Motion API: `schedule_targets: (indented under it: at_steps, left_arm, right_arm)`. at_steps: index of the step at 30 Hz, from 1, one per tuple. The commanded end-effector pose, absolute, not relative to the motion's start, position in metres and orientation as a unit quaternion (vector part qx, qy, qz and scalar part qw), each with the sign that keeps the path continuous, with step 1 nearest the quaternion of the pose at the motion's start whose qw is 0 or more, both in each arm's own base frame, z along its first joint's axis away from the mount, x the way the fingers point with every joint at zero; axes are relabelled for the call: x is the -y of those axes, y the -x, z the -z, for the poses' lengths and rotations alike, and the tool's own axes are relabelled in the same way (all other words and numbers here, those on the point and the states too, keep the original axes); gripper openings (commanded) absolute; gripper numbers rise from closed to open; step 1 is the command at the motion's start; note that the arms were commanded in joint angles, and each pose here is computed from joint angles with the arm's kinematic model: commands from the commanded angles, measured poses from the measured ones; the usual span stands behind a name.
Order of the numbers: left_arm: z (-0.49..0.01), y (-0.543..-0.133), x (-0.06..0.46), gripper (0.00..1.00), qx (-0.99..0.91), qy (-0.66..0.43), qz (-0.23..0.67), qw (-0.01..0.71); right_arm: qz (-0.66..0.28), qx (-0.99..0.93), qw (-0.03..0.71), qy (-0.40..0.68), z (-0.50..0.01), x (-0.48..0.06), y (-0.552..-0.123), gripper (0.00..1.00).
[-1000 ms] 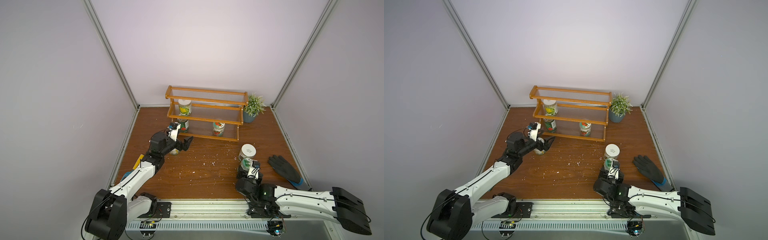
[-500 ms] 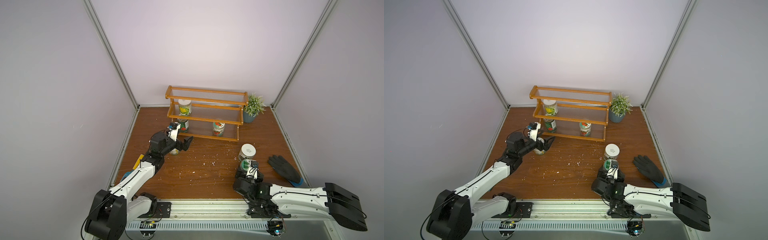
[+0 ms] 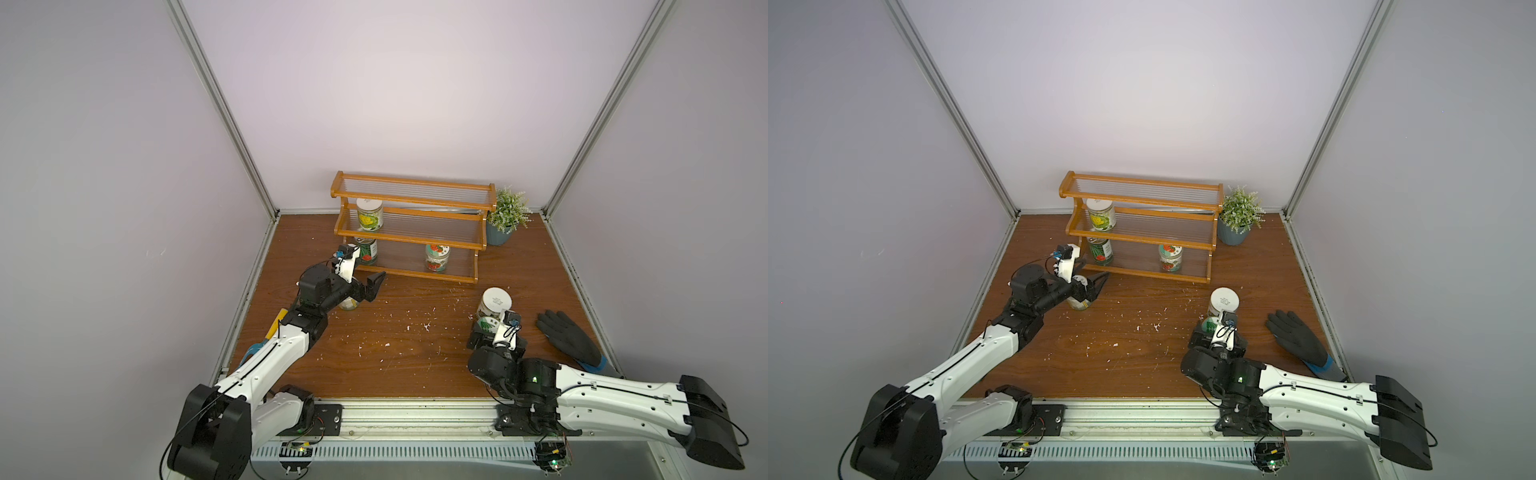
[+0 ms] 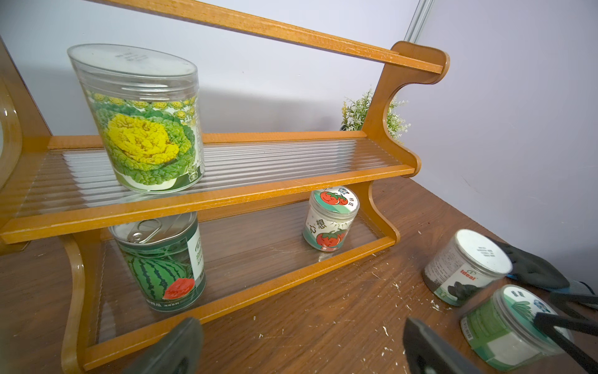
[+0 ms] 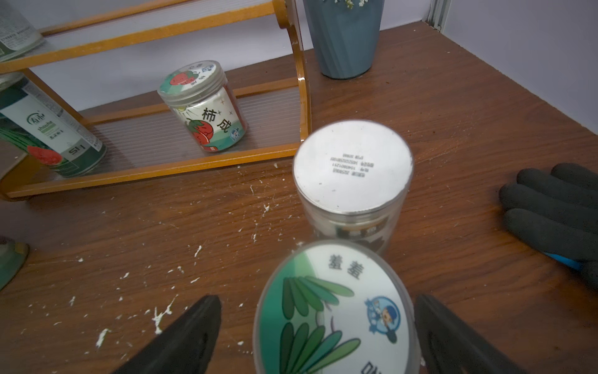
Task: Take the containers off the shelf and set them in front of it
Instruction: 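Place the container at the center of the board, then pick up a container from the shelf.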
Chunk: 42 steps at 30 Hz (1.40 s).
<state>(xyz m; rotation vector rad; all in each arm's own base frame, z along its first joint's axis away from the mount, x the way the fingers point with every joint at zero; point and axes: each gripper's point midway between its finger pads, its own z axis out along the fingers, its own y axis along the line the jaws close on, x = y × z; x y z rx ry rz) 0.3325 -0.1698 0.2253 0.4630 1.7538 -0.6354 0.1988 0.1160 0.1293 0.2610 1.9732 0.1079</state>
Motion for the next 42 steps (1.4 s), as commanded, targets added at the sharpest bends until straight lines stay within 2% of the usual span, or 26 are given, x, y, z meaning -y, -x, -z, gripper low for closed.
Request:
schedule_targets:
  at_steps: [1, 7, 15, 18, 24, 34, 42]
  left_arm:
    - [-0.24, -0.337, 0.168, 1.0, -0.737, -0.197, 0.266, 0.589]
    - [-0.242, -0.348, 0.159, 1.0, -0.747, -0.176, 0.241, 0.594]
    - [-0.246, -0.395, 0.138, 1.0, -0.779, -0.128, 0.163, 0.591]
    - [-0.259, -0.411, 0.141, 1.0, -0.769, -0.128, 0.16, 0.606]
    - [-0.256, -0.448, 0.149, 1.0, -0.763, -0.133, 0.149, 0.615]
    - [-0.262, -0.48, 0.146, 1.0, -0.733, -0.115, 0.119, 0.66]
    - [-0.263, -0.509, 0.15, 1.0, -0.726, -0.117, 0.103, 0.67]
  right_arm:
    - [-0.028, -0.834, 0.541, -0.106, -0.139, -0.112, -0.196, 0.99]
    - [-0.046, -0.812, 0.575, -0.089, -0.181, -0.131, -0.199, 0.99]
    - [-0.092, -0.783, 0.615, -0.029, -0.246, -0.177, -0.208, 0.99]
    - [-0.105, -0.772, 0.627, -0.014, -0.262, -0.189, -0.21, 0.99]
    - [-0.101, -0.756, 0.646, 0.0, -0.271, -0.196, -0.225, 0.99]
    - [-0.119, -0.743, 0.658, -0.003, -0.27, -0.206, -0.263, 0.99]
    - [-0.131, -0.743, 0.656, 0.001, -0.269, -0.214, -0.275, 0.99]
